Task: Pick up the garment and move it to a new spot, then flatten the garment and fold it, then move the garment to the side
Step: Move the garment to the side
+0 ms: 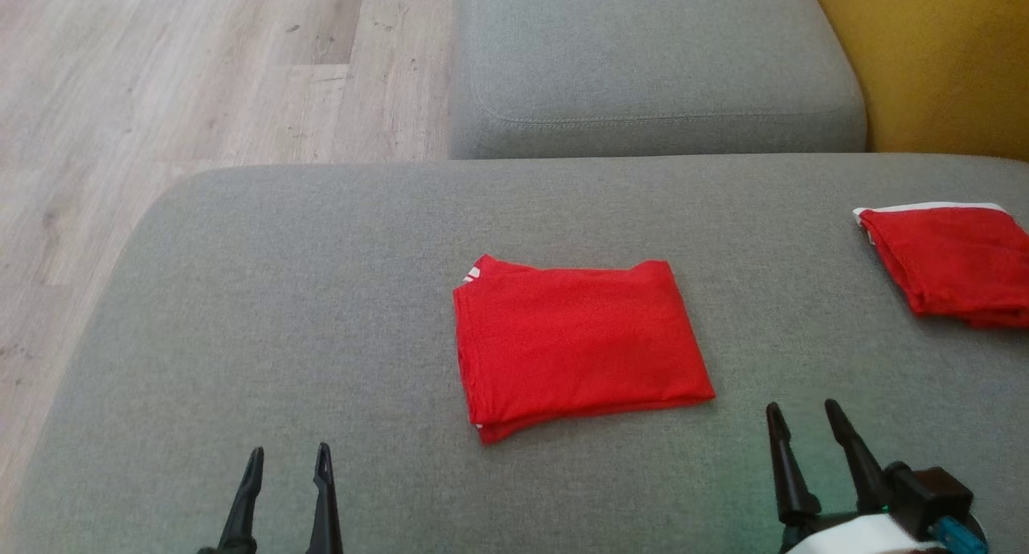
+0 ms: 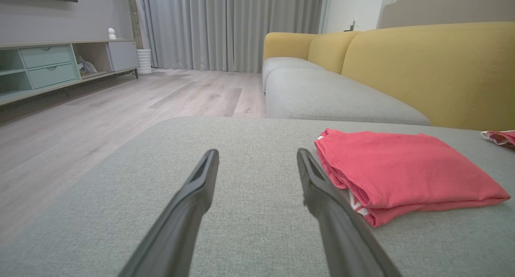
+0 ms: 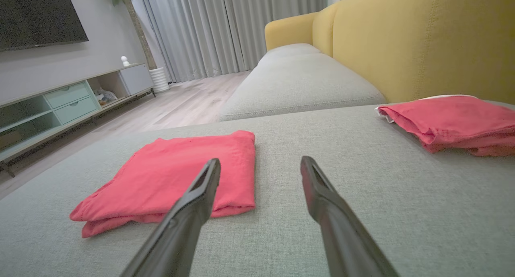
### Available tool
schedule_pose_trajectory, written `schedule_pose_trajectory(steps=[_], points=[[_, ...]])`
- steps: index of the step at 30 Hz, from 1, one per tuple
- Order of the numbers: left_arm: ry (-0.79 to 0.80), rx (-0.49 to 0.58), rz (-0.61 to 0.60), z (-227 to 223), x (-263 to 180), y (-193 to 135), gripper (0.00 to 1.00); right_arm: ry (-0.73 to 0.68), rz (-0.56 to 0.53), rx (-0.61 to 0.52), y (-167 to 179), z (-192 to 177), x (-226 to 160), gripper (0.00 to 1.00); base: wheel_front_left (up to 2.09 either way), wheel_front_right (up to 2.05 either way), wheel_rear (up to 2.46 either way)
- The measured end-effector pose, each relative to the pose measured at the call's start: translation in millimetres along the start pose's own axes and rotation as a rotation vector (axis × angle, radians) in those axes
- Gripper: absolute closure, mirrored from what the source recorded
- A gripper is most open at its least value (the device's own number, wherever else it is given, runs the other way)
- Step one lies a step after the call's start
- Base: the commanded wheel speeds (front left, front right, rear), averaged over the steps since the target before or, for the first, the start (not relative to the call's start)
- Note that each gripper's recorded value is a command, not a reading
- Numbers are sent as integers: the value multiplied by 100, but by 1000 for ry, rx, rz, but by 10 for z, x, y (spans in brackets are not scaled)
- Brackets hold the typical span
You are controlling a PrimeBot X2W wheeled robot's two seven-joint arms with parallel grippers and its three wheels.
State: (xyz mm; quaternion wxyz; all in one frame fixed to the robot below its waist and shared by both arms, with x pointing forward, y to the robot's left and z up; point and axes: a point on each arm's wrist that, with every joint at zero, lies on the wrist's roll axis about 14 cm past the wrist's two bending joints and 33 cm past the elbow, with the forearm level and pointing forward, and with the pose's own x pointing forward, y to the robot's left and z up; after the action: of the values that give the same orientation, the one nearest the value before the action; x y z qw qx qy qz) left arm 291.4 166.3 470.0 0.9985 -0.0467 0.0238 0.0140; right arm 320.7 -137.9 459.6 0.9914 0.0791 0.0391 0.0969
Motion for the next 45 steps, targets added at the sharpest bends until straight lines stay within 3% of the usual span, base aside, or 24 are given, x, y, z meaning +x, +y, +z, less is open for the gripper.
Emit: schedule_pose_trajectory(steps=[23,30,39,45], points=[[21,22,-12,-108,10,56,0,3,9,-3,87,-23,12,0,0,0,0],[49,32,-22,-181,49,27,0,93,-16,36,22,-292,50,0,0,0,0],[62,44,-46,-196,248,-70,0,169,21,58,24,-324,868,0,0,0,0],[62,37,-45,-184,358,-90,0,339,47,60,116,-547,1266,0,0,0,0]])
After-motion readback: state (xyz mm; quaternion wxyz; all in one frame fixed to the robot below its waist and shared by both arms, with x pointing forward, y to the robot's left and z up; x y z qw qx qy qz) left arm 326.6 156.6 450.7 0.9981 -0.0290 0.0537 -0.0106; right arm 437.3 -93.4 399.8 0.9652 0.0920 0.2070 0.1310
